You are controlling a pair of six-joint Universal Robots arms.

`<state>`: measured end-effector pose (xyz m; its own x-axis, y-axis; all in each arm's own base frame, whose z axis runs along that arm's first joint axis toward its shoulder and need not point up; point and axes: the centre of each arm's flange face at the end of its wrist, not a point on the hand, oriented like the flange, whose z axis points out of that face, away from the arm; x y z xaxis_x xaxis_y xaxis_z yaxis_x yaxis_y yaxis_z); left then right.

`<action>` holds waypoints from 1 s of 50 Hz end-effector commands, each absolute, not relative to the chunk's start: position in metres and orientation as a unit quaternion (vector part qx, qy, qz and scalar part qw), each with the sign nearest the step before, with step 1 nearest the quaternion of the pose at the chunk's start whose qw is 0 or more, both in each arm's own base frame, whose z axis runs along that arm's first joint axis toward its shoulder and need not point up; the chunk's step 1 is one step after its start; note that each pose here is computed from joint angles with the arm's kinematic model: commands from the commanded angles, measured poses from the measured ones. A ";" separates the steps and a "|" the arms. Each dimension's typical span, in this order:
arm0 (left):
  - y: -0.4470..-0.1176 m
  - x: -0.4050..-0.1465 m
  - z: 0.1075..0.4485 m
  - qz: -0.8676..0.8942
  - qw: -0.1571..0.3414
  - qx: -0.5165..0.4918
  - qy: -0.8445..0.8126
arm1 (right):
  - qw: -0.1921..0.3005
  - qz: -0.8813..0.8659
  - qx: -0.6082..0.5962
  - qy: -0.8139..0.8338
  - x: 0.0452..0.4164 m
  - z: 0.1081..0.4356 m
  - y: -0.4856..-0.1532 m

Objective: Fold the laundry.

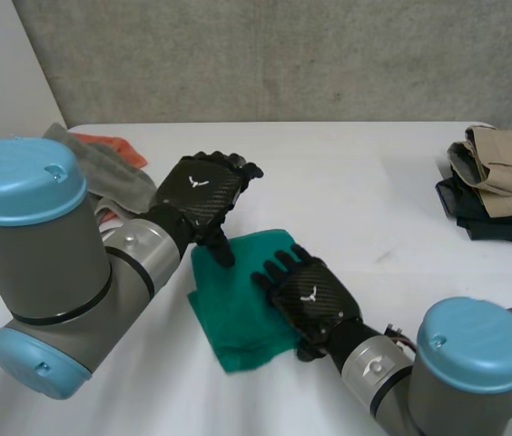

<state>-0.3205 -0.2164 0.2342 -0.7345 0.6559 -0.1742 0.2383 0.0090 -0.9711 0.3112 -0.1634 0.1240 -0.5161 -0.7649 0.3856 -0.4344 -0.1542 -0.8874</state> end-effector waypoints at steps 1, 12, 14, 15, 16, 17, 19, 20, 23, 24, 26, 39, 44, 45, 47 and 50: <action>-0.215 -0.321 0.228 0.617 0.169 -0.328 -0.695 | 0.125 -0.605 -0.477 0.625 0.320 0.104 -0.177; -0.212 -0.322 0.229 0.618 0.172 -0.330 -0.693 | 0.113 -0.626 -0.481 0.604 0.334 0.106 -0.196; -0.212 -0.321 0.230 0.619 0.171 -0.329 -0.693 | 0.114 -0.628 -0.480 0.602 0.336 0.106 -0.198; -0.212 -0.321 0.230 0.618 0.172 -0.330 -0.692 | 0.117 -0.627 -0.480 0.602 0.338 0.104 -0.200; -0.211 -0.321 0.229 0.617 0.172 -0.331 -0.693 | 0.117 -0.626 -0.480 0.603 0.339 0.103 -0.201; -0.211 -0.321 0.229 0.617 0.172 -0.331 -0.694 | 0.116 -0.627 -0.480 0.603 0.340 0.102 -0.202; -0.211 -0.321 0.229 0.617 0.172 -0.331 -0.694 | 0.117 -0.628 -0.480 0.602 0.342 0.102 -0.205; -0.210 -0.320 0.229 0.616 0.172 -0.331 -0.694 | 0.117 -0.629 -0.479 0.601 0.343 0.102 -0.206; -0.210 -0.320 0.227 0.614 0.171 -0.331 -0.695 | 0.119 -0.634 -0.477 0.597 0.346 0.104 -0.211; -0.209 -0.319 0.226 0.613 0.171 -0.332 -0.696 | 0.119 -0.635 -0.476 0.596 0.347 0.104 -0.212; -0.209 -0.319 0.227 0.613 0.171 -0.332 -0.696 | 0.120 -0.638 -0.475 0.594 0.349 0.105 -0.214; -0.210 -0.318 0.265 0.661 0.179 -0.317 -0.656 | 0.113 -0.705 -0.443 0.542 0.349 0.165 -0.250; -0.213 -0.321 0.284 0.693 0.186 -0.305 -0.627 | 0.090 -0.750 -0.415 0.507 0.331 0.206 -0.287; -0.214 -0.321 0.287 0.698 0.186 -0.303 -0.622 | 0.088 -0.757 -0.412 0.501 0.329 0.213 -0.292; -0.216 -0.323 0.294 0.711 0.189 -0.298 -0.608 | 0.072 -0.777 -0.395 0.485 0.319 0.233 -0.311; -0.216 -0.325 0.300 0.720 0.193 -0.296 -0.598 | 0.041 -0.809 -0.360 0.463 0.299 0.262 -0.343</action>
<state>-0.3209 -0.2133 0.2841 -0.7453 0.6392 -0.1899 0.1244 -0.1465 -0.9814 0.3314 -0.2889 0.2078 -0.6441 -0.5525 0.5291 -0.2833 -0.4702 -0.8359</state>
